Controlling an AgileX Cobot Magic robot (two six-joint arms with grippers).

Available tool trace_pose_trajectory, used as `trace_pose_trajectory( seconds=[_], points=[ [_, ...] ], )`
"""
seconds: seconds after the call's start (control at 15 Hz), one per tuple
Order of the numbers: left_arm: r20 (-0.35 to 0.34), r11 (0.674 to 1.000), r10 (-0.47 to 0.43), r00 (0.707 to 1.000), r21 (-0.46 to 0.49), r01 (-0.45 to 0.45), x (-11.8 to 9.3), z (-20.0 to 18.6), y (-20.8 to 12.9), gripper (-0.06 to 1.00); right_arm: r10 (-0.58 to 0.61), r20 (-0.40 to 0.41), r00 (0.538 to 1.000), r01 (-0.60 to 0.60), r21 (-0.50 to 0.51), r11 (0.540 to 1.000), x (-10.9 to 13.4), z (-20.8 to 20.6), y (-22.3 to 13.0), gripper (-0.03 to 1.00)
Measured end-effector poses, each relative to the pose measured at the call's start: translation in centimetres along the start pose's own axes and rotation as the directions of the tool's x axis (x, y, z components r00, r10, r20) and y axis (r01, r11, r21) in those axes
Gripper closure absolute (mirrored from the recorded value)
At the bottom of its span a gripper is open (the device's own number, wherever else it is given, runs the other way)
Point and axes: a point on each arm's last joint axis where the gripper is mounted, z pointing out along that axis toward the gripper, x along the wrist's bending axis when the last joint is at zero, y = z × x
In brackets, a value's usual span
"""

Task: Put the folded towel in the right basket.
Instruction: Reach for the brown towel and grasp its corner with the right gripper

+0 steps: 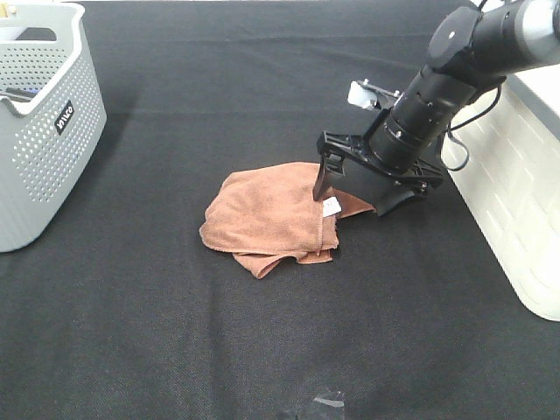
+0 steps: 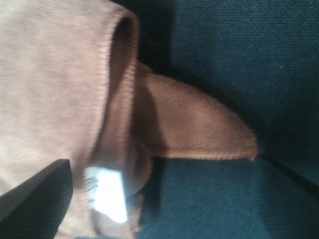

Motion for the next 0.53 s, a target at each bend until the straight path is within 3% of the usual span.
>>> trace_pose_trajectory(
  seconds=[0.53],
  points=[
    [0.0, 1.0, 0.0, 1.0, 0.0, 0.0, 0.0, 0.0, 0.0, -0.04, 0.015, 0.006, 1.0, -0.015, 0.025, 1.0, -0.6, 1.7, 0.0, 0.04]
  ],
)
